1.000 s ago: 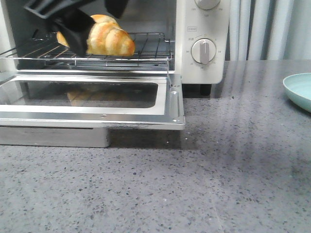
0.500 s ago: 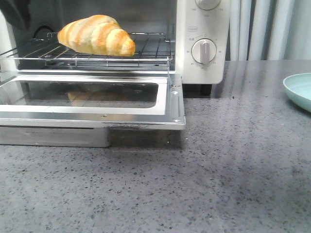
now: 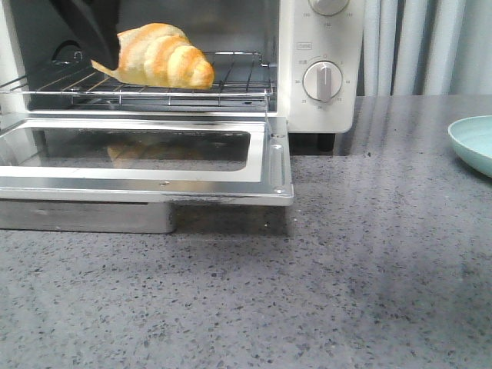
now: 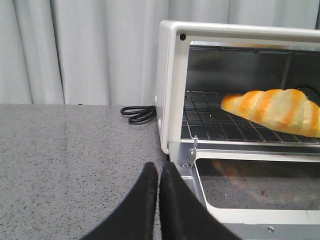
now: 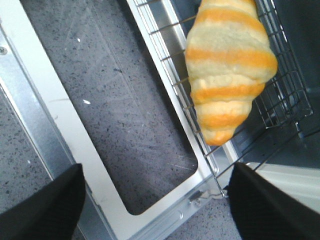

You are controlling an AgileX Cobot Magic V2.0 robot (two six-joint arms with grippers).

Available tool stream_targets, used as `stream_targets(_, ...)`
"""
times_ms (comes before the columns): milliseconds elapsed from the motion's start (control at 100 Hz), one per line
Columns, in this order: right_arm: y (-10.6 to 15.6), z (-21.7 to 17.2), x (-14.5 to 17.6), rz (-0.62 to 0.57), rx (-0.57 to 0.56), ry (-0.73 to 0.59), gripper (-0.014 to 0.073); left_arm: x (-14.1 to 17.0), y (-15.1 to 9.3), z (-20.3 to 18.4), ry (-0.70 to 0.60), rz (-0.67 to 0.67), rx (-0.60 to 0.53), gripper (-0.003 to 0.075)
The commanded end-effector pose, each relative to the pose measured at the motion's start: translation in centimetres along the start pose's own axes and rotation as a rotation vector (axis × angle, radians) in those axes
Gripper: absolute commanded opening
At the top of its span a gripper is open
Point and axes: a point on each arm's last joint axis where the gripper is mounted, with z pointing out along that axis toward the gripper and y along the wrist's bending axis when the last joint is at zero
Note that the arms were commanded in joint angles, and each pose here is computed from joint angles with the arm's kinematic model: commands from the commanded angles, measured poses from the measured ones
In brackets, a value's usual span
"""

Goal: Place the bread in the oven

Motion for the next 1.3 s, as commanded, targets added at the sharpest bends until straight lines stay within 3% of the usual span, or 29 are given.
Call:
stream_targets(0,-2.3,-2.7,0.3,0.032,0.054,-0.079,0.0525,-1.6,-0.1,-0.1,-0.105,-0.001,0.011,-0.0021)
stream_targets(370,-3.8,-5.8,4.0,0.095,0.045,-0.14,0.0525,-1.6,-0.1,-0.1,-0.109,-0.001,0.012,-0.0021)
stream_targets(620,-3.8,-6.5,8.3,0.138,0.032,-0.128,0.0522,-1.6,-0.1,-0.1,-0.109,-0.001,0.012,-0.0021)
stream_targets(750,-4.9,-7.3,11.3,0.21,0.126,-0.087,0.0421,-1.6,-0.1,-0.1,-0.109,-0.001,0.012,-0.0021)
stream_targets(920,-5.6,-8.4,15.6,0.311,0.17,0.031,0.0326,-1.6,-0.1,-0.1,-0.109,-0.001,0.012,-0.0021)
stream_targets(1080,-6.2,-9.8,18.7,0.362,0.149,-0.001,0.0285,-1.6,-0.1,-0.1,-0.11,-0.001,0.012,-0.0021)
stream_targets(1290,-7.2,-11.5,19.4,0.396,0.145,-0.137,0.0283,-1.6,-0.1,-0.1,-0.11,-0.001,0.012,-0.0021)
